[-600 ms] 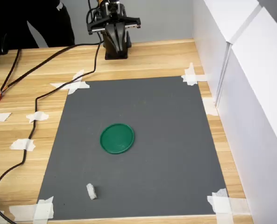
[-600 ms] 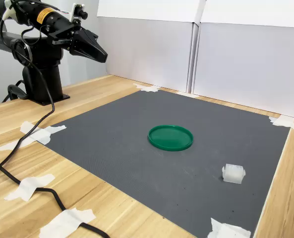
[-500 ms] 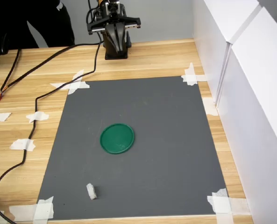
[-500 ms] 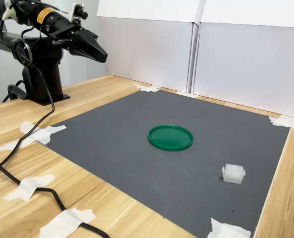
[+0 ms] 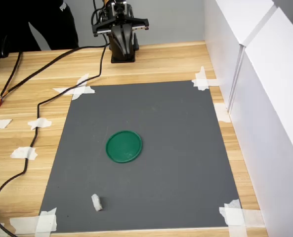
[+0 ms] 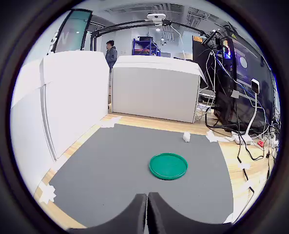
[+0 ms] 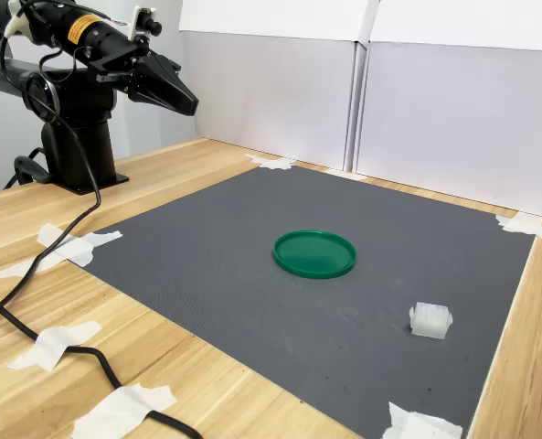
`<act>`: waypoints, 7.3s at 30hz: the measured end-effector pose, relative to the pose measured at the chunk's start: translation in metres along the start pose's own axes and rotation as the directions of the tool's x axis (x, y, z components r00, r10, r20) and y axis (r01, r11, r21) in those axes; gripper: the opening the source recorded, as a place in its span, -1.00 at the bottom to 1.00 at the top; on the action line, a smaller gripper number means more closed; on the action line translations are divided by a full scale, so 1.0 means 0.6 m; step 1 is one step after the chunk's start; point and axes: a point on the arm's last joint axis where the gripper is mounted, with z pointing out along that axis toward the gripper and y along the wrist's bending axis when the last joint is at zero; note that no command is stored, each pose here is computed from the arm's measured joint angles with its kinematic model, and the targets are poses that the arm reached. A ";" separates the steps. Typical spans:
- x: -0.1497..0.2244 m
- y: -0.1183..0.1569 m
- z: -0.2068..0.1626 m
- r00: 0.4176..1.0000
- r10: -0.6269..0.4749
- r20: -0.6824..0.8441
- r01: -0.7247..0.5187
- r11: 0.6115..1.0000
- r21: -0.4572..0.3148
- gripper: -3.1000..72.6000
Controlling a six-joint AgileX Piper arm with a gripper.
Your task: Grasp a white terminal and put it on the green lid.
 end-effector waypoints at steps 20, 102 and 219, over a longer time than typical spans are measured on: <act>-0.122 -0.022 0.037 0.995 0.006 -0.095 -0.007 1.000 -0.011 -0.96; -0.227 -0.220 0.612 0.652 -0.280 -0.705 0.145 0.958 -0.247 0.77; -0.117 -0.097 0.460 0.576 -0.554 -0.601 0.276 0.824 -0.495 -0.70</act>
